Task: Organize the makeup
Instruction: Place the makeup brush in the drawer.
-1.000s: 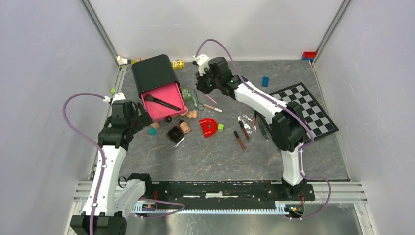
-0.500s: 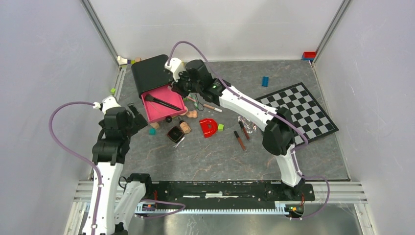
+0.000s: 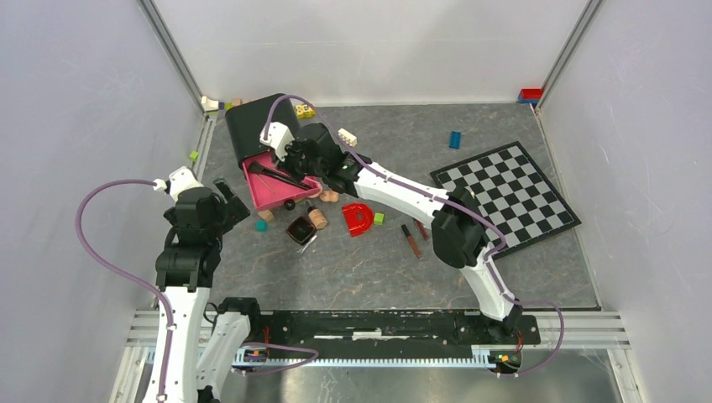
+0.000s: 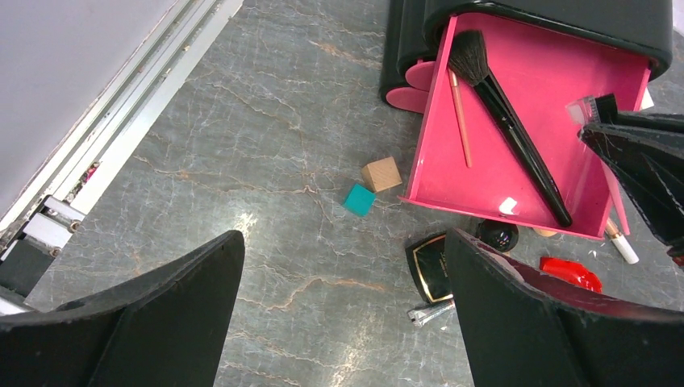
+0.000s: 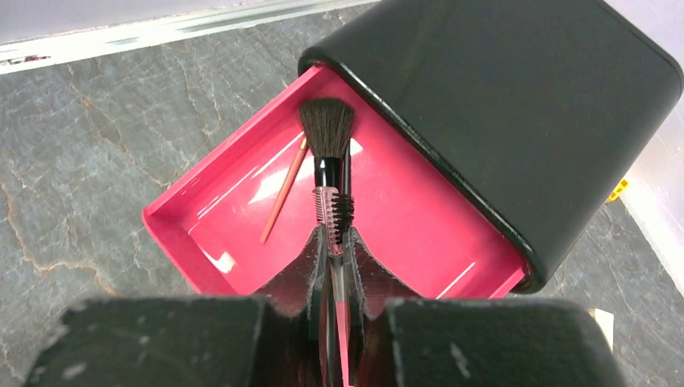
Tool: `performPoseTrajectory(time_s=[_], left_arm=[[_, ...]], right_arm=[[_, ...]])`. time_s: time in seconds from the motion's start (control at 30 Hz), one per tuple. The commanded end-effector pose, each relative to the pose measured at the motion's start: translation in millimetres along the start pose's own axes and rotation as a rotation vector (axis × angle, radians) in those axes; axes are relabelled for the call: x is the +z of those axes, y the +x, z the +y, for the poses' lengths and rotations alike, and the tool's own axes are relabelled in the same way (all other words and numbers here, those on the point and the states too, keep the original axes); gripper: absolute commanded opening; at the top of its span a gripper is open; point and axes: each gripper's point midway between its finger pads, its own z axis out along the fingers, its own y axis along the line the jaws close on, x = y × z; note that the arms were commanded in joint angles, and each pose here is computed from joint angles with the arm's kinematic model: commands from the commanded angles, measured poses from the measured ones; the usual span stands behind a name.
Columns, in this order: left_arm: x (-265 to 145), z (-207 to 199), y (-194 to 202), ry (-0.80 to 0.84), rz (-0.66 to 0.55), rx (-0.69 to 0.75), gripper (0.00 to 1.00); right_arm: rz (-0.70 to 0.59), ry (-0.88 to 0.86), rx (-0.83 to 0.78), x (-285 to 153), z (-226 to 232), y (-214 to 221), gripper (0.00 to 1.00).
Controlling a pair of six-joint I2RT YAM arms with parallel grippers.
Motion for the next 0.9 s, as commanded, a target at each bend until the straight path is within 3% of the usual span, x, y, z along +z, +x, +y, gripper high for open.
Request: performPoseTrajectory(time_s=[0.0, 0.57, 0.87], left_arm=[[-3, -1, -11, -0.005, -0.029, -0.03, 1.0], [1, -2, -7, -0.008, -0.008, -0.021, 1.0], [4, -4, -6, -0.006, 0.006, -0.014, 1.0]], right_arm=[[-0.112, 0.043, -0.028, 10, -9, -33, 0.01], [-0.134, 0.075, 0.045, 34, -8, -16, 0.01], [-0.096, 0.084, 0.03, 44, -6, 9, 0.08]])
